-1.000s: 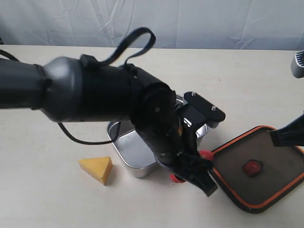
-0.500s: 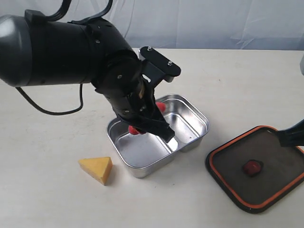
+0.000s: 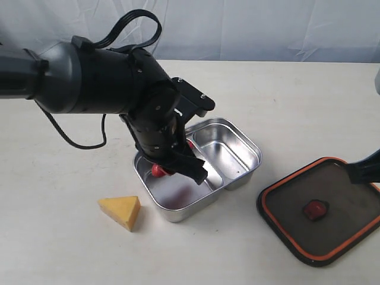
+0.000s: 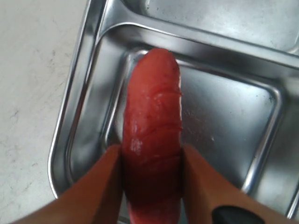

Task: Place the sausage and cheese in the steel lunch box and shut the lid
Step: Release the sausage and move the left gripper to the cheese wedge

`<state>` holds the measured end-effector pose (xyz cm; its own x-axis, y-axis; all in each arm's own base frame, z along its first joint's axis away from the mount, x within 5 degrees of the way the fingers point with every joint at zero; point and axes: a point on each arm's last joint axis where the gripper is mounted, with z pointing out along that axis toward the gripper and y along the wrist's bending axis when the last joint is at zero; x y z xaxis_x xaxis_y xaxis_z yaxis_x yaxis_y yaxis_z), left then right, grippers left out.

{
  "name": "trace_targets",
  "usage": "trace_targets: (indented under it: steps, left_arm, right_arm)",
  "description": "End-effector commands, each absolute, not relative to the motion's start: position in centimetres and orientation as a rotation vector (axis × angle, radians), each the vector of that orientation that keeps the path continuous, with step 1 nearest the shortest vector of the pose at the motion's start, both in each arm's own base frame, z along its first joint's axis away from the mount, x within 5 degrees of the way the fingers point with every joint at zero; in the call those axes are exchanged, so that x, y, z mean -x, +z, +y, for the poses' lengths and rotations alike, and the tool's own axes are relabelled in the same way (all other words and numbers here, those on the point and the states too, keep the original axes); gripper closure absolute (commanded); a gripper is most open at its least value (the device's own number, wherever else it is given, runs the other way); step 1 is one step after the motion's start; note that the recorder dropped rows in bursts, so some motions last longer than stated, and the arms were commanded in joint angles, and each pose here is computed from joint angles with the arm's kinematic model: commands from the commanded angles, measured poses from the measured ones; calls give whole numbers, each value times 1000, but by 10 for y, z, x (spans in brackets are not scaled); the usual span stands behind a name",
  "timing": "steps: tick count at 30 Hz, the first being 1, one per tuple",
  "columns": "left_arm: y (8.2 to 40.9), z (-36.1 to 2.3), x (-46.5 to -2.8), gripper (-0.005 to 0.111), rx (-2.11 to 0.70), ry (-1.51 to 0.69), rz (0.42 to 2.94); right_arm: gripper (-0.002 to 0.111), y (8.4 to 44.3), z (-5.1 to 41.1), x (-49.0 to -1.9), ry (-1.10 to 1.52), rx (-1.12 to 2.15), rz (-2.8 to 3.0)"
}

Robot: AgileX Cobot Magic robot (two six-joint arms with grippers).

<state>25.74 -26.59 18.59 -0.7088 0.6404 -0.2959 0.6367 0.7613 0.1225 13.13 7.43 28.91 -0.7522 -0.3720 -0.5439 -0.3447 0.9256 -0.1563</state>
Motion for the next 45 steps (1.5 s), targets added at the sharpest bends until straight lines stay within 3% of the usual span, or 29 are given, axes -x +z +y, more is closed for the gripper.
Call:
trace_targets:
  steps: [1, 5, 8, 13, 19, 27, 38, 45]
  left_arm:
    - [187, -264, -257, 77, -982, 32, 2657]
    - [187, -264, -257, 48, -982, 30, 2655]
    - [187, -263, -257, 39, -989, 45, 2653]
    - [192, -255, -257, 39, -1034, 149, 2652]
    - [227, -231, -247, 39, -1067, 334, 2655]
    - [257, -210, -215, 39, -1041, 188, 2711]
    - [218, -188, -185, 39, -1393, 125, 2650]
    - [197, -183, -180, 39, -1782, 134, 2378]
  right_arm:
    - [109, 289, 72, -131, -83, 516, 2483]
    - [109, 289, 72, -131, -80, 515, 2485]
    - [109, 289, 72, -131, -79, 514, 2488]
    - [109, 288, 71, -130, -83, 512, 2495]
    - [109, 287, 67, -128, -144, 510, 2537]
    - [109, 286, 66, -126, -150, 506, 2553]
    - [109, 285, 67, -125, -125, 498, 2575]
    - [109, 285, 67, -125, -123, 497, 2576]
